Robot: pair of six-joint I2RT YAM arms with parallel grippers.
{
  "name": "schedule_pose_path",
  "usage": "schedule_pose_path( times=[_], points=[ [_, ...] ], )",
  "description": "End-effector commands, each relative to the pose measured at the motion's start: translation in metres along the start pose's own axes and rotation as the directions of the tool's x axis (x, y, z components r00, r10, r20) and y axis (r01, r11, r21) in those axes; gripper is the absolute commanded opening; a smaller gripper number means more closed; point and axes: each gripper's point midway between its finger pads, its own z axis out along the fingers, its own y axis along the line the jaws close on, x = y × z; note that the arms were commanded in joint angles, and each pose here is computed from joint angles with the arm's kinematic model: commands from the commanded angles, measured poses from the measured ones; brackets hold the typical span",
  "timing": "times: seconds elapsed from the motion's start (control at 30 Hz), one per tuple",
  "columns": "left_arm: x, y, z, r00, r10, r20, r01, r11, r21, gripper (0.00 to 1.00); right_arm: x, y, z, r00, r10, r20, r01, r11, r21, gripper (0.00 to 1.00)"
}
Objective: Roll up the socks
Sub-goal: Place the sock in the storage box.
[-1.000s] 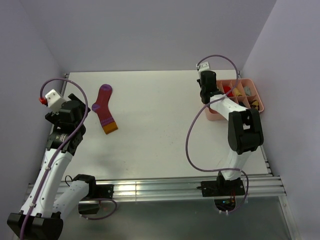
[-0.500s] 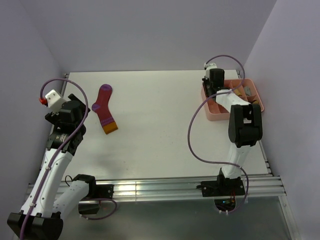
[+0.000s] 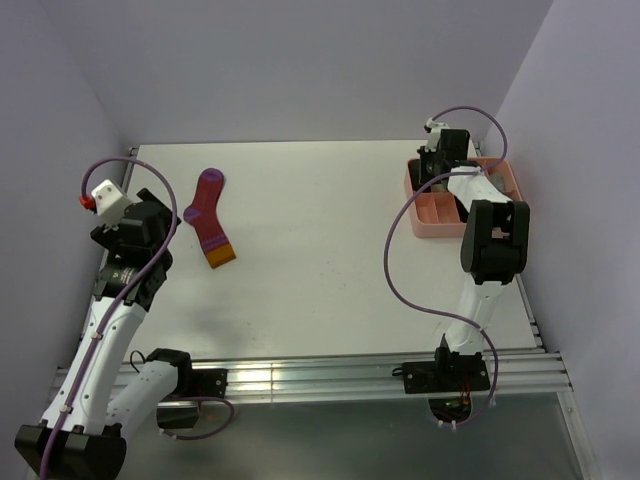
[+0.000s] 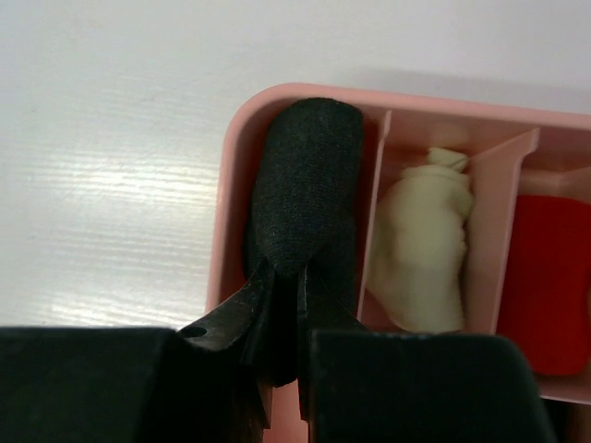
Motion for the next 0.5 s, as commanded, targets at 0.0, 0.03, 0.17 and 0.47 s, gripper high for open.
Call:
schedule_pose_path(
  times=[0.0, 0.03, 0.17, 0.47],
  points=[
    [-0.001, -0.002, 0.002, 1.0, 0.012, 0.009, -0.012, 1.0, 0.004, 0.88, -0.002, 0.018, -0.007, 0.999, 0.032, -0.004, -0.032, 0.995, -0.091, 0.0],
    [-0.001, -0.003, 0.001, 1.0, 0.01, 0.009, -0.01, 1.0, 0.008, 0.88, -0.004, 0.019, -0.009, 0.999, 0.036, 0.001, -0.035, 0.995, -0.096, 0.0],
    [0.0, -0.003, 0.002, 1.0, 0.012, 0.006, -0.012, 1.0, 0.008, 0.88, -0.006, 0.025, -0.009, 0.998, 0.056, -0.005, -0.056, 0.991, -0.121, 0.0],
    [0.0, -0.002, 0.002, 1.0, 0.012, 0.007, -0.012, 1.0, 0.007, 0.88, 0.027, -0.001, 0.014, 0.977, 0.161, -0.142, -0.164, 0.986, -0.015, 0.0]
  ],
)
